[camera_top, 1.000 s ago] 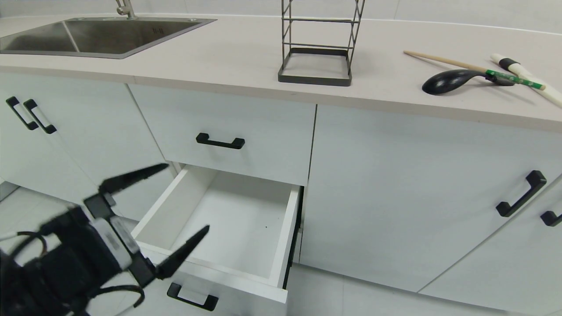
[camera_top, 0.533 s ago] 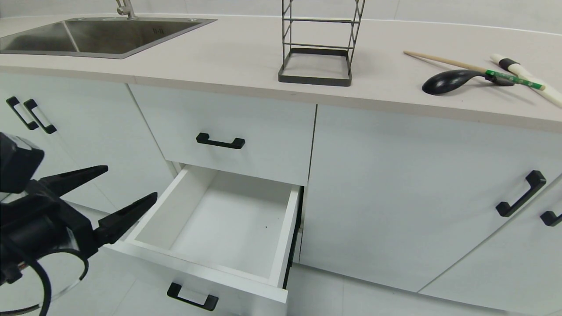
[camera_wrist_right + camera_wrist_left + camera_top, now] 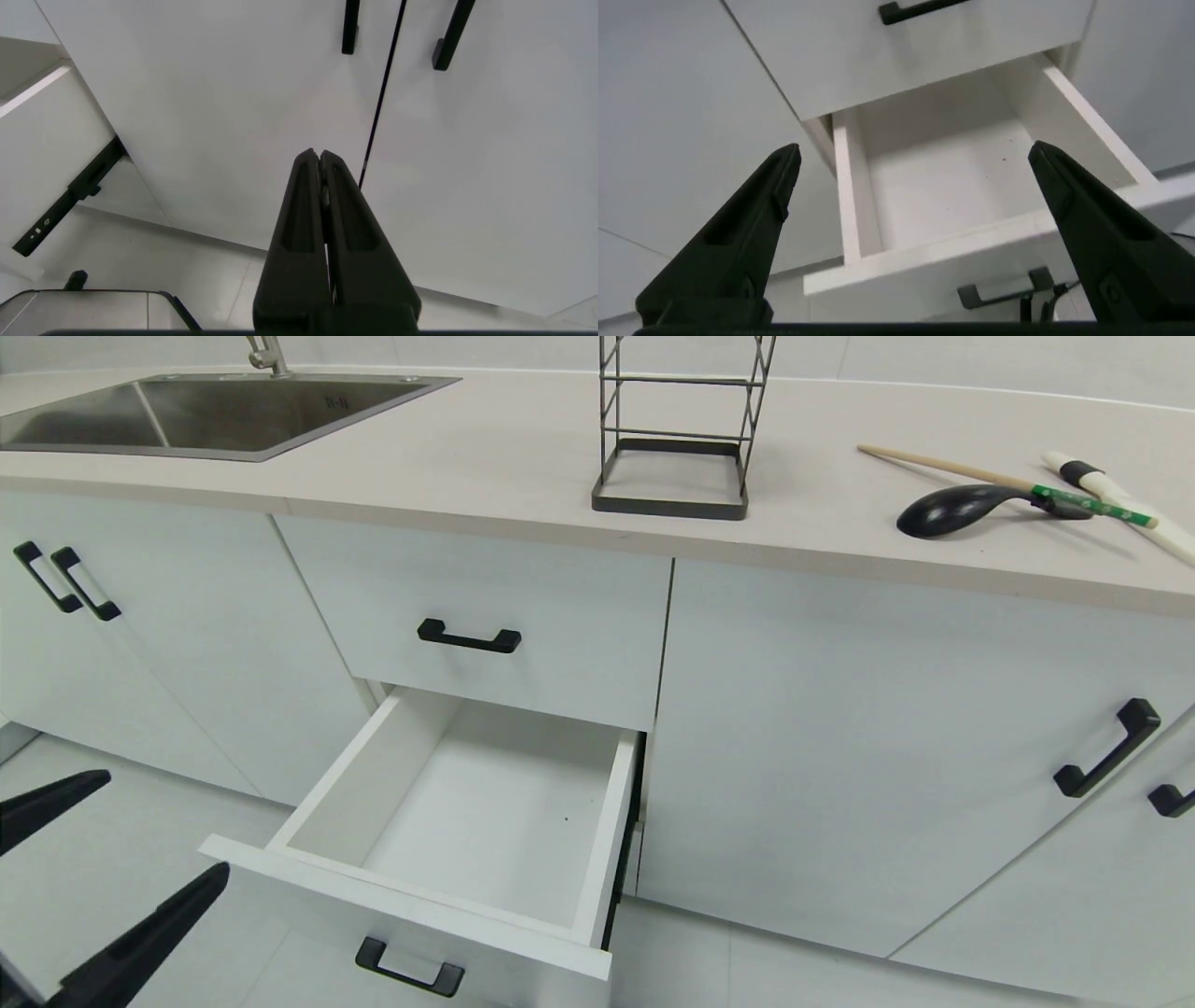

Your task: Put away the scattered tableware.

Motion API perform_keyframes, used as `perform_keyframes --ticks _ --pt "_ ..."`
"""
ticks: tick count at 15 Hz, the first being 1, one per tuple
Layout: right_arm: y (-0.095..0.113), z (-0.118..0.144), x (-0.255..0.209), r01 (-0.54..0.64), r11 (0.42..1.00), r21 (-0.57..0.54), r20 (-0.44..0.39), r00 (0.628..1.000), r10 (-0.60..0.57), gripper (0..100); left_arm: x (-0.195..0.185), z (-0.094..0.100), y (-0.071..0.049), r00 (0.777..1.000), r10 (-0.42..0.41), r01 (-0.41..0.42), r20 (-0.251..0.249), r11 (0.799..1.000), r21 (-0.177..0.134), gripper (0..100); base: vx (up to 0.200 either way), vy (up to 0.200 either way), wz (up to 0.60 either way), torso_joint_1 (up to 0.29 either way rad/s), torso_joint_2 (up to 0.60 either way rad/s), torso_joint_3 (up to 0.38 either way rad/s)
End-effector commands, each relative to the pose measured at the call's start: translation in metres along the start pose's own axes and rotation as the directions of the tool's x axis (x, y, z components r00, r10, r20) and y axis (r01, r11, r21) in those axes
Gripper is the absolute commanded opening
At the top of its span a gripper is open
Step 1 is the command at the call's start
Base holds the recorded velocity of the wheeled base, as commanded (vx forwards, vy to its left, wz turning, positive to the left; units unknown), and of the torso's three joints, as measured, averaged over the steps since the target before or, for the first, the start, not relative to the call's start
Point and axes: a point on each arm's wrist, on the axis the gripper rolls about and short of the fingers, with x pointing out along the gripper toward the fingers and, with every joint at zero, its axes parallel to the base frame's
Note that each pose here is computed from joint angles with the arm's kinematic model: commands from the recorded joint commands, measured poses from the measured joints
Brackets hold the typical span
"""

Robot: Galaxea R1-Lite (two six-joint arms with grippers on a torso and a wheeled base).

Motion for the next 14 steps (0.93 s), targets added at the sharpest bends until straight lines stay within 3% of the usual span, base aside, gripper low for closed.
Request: perform_keyframes --ticks 1,2,3,5,7,8,9,10,11,12,13,14 --pt "0.0 0.0 0.0 0.0 1.0 0.001 -0.001 1.0 0.0 0 -0.044 -0.019 -0.024 0.99 -0.018 0.02 0.14 1.0 -0.016 100 0.0 0.0 0.0 0.0 0.0 0.0" --pt "0.0 0.0 0.0 0.0 1.0 -0.001 -0.001 1.0 0.0 0 -0.06 -0.04 -0.037 0.98 -0.082 0.095 0.182 0.993 -0.064 100 0.0 0.0 0.0 0.0 0.0 0.0" --pt "0.0 0.0 0.0 0.0 1.0 -0.001 -0.001 1.0 0.0 0 -0.069 -0.054 -0.044 0.976 -0.082 0.105 0.202 0.989 -0.105 100 0.0 0.0 0.0 0.0 0.0 0.0" --pt "0.0 0.0 0.0 0.0 1.0 0.001 -0.001 1.0 0.0 0 -0.072 -0.067 -0.048 0.99 -0.078 0.099 0.118 0.979 -0.181 100 0.0 0.0 0.0 0.0 0.0 0.0" --pt "0.0 0.0 0.0 0.0 1.0 -0.001 0.0 1.0 0.0 0 -0.071 -0.076 -0.049 1.0 -0.004 0.007 0.015 0.98 -0.197 100 0.0 0.0 0.0 0.0 0.0 0.0" --pt "0.0 0.0 0.0 0.0 1.0 0.001 0.0 1.0 0.0 0 -0.072 -0.082 -0.048 0.993 0.089 -0.104 -0.078 0.973 -0.208 100 0.0 0.0 0.0 0.0 0.0 0.0" --pt "0.0 0.0 0.0 0.0 1.0 -0.001 -0.001 1.0 0.0 0 -0.072 -0.082 -0.046 0.98 0.171 -0.189 -0.101 0.961 -0.203 100 0.0 0.0 0.0 0.0 0.0 0.0" --pt "0.0 0.0 0.0 0.0 1.0 -0.001 -0.001 1.0 0.0 0 -0.072 -0.088 -0.046 0.963 0.219 -0.25 -0.157 0.943 -0.221 100 0.0 0.0 0.0 0.0 0.0 0.0" --pt "0.0 0.0 0.0 0.0 1.0 -0.001 -0.001 1.0 0.0 0 -0.072 -0.088 -0.046 0.958 0.234 -0.272 -0.168 0.925 -0.264 100 0.0 0.0 0.0 0.0 0.0 0.0" --pt "0.0 0.0 0.0 0.0 1.0 -0.001 -0.001 1.0 0.0 0 -0.072 -0.088 -0.046 0.953 0.249 -0.289 -0.173 0.918 -0.271 100 0.0 0.0 0.0 0.0 0.0 0.0" --pt "0.0 0.0 0.0 0.0 1.0 0.001 -0.001 1.0 0.0 0 -0.075 -0.088 -0.049 0.922 0.355 -0.384 -0.157 0.892 -0.24 100 0.0 0.0 0.0 0.0 0.0 0.0" --pt "0.0 0.0 0.0 0.0 1.0 -0.001 -0.001 1.0 0.0 0 -0.076 -0.088 -0.05 0.922 0.36 -0.384 -0.139 0.891 -0.24 100 0.0 0.0 0.0 0.0 0.0 0.0"
